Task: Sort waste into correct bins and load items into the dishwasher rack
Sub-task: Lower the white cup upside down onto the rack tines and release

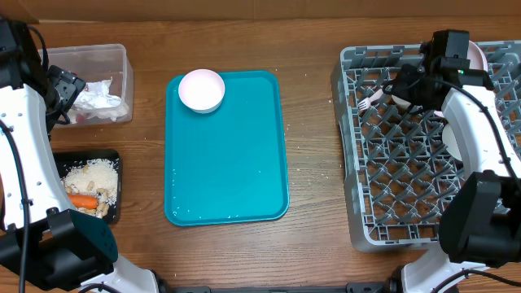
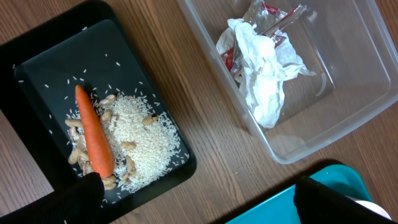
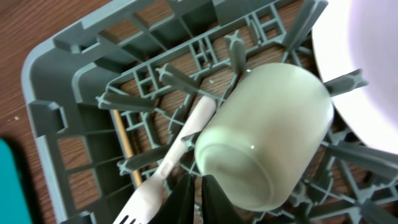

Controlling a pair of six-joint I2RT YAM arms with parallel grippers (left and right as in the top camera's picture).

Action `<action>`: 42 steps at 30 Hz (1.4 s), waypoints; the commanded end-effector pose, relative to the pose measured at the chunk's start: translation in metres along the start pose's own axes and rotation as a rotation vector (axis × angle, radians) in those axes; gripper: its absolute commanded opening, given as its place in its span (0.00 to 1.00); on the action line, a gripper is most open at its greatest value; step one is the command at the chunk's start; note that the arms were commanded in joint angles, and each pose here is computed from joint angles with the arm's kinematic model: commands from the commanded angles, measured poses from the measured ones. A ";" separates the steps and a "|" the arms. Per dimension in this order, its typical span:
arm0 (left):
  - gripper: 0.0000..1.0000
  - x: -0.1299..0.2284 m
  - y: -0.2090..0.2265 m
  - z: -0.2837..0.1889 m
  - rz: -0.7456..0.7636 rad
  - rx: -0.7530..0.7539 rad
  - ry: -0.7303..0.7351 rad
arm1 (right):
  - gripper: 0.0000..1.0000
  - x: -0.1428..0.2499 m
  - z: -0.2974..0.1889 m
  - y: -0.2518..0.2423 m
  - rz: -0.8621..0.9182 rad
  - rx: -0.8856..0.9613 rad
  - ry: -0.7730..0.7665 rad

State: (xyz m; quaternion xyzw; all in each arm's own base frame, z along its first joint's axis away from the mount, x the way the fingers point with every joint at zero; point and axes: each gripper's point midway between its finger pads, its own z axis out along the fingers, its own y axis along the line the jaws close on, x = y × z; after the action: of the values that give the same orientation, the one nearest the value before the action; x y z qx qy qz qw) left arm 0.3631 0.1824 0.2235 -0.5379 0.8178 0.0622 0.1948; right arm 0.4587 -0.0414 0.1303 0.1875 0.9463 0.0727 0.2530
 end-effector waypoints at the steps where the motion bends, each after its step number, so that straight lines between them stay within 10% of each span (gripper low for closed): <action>1: 1.00 -0.002 0.000 -0.003 0.013 -0.003 -0.015 | 0.13 -0.009 0.000 -0.014 0.005 0.073 -0.038; 42: 1.00 -0.002 0.000 -0.003 0.013 -0.003 -0.015 | 0.04 -0.015 -0.021 -0.001 0.013 -0.042 -0.013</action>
State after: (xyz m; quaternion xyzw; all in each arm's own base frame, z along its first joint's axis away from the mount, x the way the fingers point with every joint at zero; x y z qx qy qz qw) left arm 0.3631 0.1824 0.2235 -0.5379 0.8178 0.0622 0.1948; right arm 0.4564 -0.0497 0.1629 0.1904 0.9392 0.0880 0.2718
